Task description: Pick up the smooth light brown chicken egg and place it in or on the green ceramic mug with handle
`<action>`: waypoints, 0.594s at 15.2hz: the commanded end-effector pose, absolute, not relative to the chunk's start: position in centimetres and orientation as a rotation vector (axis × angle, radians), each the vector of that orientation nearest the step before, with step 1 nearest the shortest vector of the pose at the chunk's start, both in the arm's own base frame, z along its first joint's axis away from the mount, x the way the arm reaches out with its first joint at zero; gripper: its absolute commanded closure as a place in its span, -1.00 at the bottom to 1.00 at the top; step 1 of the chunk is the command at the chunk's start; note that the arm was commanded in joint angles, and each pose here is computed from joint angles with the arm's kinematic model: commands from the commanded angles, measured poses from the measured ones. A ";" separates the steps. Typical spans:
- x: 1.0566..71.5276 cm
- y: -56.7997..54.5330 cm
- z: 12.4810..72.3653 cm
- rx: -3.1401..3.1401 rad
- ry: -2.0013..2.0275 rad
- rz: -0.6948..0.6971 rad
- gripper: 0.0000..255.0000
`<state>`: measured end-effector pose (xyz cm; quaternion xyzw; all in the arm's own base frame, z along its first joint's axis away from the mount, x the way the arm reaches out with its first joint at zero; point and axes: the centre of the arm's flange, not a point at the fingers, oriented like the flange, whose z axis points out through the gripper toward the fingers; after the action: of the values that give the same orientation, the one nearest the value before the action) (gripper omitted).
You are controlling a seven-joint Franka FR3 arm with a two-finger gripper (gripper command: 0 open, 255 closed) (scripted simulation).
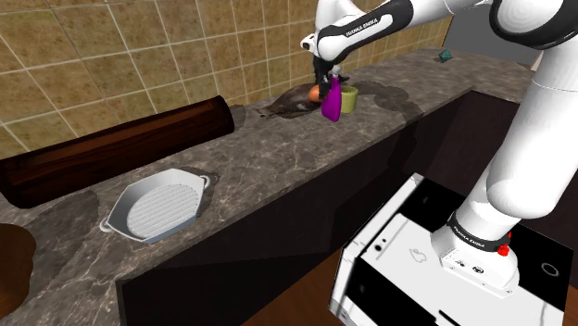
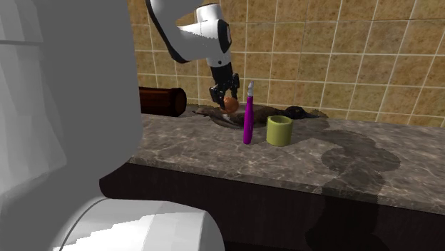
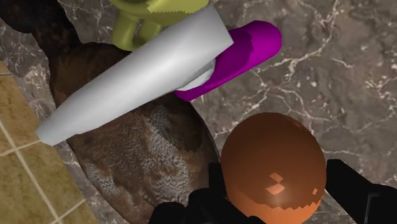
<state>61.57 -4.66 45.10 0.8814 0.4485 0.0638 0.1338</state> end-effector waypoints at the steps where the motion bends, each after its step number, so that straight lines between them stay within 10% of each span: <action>1: 61.5 -4.6 46.1 2.555 1.300 0.185 1.00; 9: 61.5 -4.6 50.3 2.555 1.300 0.185 1.00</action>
<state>61.42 -4.72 49.91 0.8814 0.4485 0.0637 0.1339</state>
